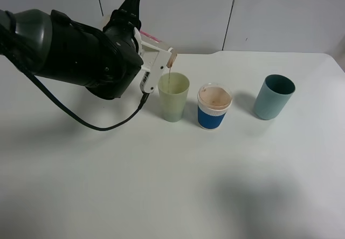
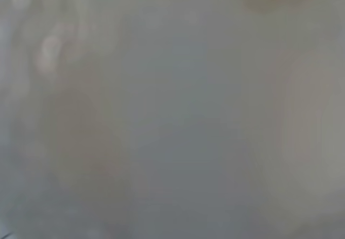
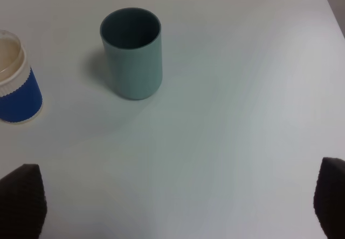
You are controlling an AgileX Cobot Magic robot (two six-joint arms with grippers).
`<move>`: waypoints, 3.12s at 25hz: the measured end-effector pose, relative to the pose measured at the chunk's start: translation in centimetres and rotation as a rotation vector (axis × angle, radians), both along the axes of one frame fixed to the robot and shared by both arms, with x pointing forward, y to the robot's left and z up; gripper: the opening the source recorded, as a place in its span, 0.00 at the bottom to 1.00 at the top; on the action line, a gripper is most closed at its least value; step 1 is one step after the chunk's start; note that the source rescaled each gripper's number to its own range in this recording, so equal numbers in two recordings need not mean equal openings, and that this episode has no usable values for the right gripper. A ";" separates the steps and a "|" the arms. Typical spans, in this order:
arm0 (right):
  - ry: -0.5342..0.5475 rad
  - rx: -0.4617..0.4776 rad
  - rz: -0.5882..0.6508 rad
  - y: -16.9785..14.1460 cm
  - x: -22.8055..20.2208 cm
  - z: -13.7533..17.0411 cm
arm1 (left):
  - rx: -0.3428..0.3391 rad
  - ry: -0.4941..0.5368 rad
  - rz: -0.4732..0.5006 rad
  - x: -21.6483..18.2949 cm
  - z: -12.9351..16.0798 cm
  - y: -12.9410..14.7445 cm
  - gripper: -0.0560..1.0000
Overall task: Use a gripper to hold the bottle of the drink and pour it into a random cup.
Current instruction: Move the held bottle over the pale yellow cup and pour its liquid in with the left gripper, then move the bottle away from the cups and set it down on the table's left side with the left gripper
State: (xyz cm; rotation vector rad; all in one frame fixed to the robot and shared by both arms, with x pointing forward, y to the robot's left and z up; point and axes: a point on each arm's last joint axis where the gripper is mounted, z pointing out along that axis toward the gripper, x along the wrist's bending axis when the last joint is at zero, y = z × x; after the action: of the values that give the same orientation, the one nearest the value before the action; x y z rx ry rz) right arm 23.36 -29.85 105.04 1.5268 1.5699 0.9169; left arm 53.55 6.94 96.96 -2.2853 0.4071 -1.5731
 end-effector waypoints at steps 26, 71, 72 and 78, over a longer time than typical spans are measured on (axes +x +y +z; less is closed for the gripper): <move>0.000 0.000 0.000 0.0 0.0 0.0 | -0.277 0.001 0.094 -0.4 1.2 0.3 0.05; 0.000 0.000 0.000 0.0 0.0 0.0 | -1.643 0.161 0.460 1.2 10.4 9.6 0.05; 0.000 0.000 0.000 0.0 0.0 0.0 | -1.667 0.189 0.442 1.3 10.3 9.9 0.05; 0.000 0.000 0.000 0.0 0.0 0.0 | -1.723 0.328 0.317 1.1 8.0 11.1 0.05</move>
State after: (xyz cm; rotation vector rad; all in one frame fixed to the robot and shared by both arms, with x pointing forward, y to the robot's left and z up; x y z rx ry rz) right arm 23.36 -29.85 105.04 1.5268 1.5699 0.9169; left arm 54.63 18.04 104.94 -3.3042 -1.8695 -1.4344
